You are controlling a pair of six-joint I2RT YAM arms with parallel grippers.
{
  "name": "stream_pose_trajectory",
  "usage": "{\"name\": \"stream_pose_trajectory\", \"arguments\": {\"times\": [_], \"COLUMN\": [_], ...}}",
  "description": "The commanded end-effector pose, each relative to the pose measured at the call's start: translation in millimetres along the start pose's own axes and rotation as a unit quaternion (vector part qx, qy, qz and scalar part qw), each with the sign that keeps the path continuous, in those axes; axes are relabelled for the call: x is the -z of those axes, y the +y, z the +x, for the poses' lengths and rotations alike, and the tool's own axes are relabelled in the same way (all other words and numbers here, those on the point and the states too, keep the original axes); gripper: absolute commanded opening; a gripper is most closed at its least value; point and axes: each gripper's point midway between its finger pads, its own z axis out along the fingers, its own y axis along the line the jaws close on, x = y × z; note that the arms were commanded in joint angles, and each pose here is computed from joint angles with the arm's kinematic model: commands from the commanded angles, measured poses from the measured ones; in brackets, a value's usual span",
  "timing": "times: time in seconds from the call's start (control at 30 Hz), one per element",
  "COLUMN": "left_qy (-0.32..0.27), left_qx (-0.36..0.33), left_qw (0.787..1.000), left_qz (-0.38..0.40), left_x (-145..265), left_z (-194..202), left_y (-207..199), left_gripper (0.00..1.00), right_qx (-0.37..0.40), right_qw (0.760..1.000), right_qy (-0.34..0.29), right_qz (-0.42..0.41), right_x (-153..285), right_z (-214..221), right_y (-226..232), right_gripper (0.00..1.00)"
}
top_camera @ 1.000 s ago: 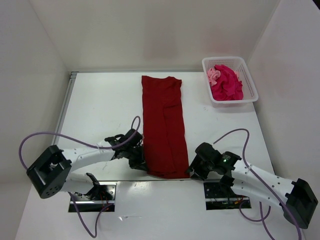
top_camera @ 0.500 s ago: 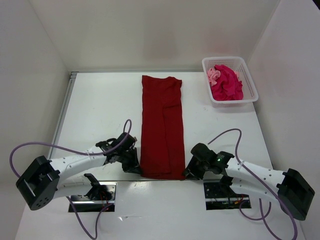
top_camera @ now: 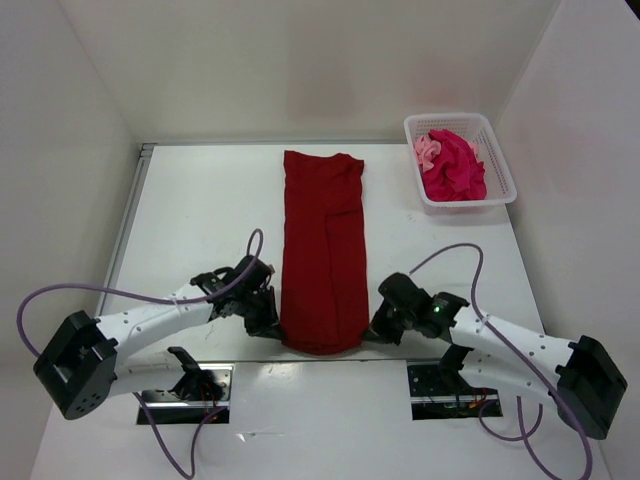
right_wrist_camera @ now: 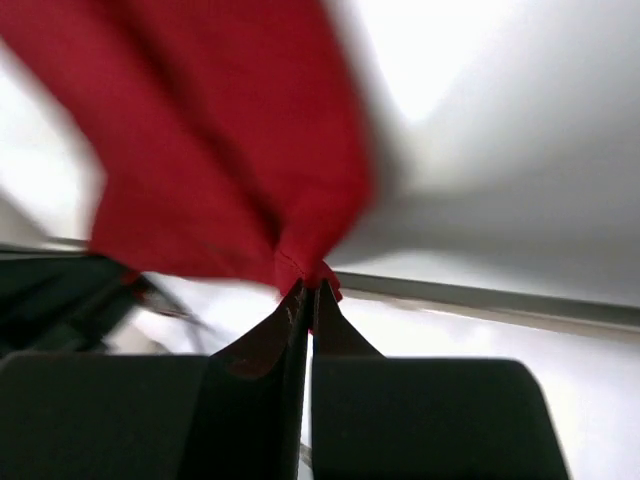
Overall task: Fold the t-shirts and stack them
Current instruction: Grab the bottom of the folded rectangular tshirt with both arms, then fold the folded rectangular tshirt in 1/3 of the way
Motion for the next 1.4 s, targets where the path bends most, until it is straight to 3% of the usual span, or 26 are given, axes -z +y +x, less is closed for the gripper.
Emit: {"name": "stream_pose_trajectory", "arguments": {"times": [0.0,0.23,0.43,0.7,0.83,0.97,1.07,1.2,1.23,1.33,1.37], "left_qy": [-0.042,-0.133,-0.21,-0.228,-0.238,-0.247,-0.279,-0.307,-0.311,-0.327,-0.335], "left_qx": [-0.01,-0.013,-0.003,-0.009,-0.02,-0.035,-0.054,-0.061,-0.058,-0.043,-0.031], "left_qw": [0.999,0.991,0.978,0.972,0.969,0.968,0.959,0.949,0.948,0.943,0.941], "left_qz": [0.006,-0.014,-0.02,-0.064,-0.066,-0.041,0.008,0.029,0.033,0.033,0.027], "left_x": [18,41,51,25,17,18,47,78,81,93,93], "left_z": [-36,-153,-250,-318,-338,-350,-355,-350,-347,-325,-321], "left_y": [-18,-22,-39,-20,-23,-38,-69,-85,-86,-75,-68], "left_gripper": [0.01,0.0,0.0,0.0,0.0,0.06,0.17,0.23,0.24,0.29,0.29], "right_qx": [0.048,0.102,0.123,0.139,0.143,0.145,0.149,0.149,0.147,0.156,0.164], "right_qw": [0.997,0.98,0.971,0.967,0.969,0.965,0.962,0.956,0.956,0.956,0.953], "right_qy": [-0.062,-0.167,-0.205,-0.214,-0.203,-0.217,-0.228,-0.253,-0.253,-0.248,-0.253], "right_qz": [-0.028,-0.031,-0.015,-0.008,0.021,0.013,0.002,-0.017,-0.025,-0.027,-0.032], "right_x": [20,31,20,-12,-38,-34,-16,15,20,29,36], "right_z": [-41,-163,-248,-316,-331,-339,-338,-333,-329,-304,-295], "right_y": [47,87,126,160,153,164,174,185,186,179,182], "right_gripper": [0.0,0.0,0.0,0.0,0.0,0.05,0.14,0.44,0.46,0.47,0.41]}}
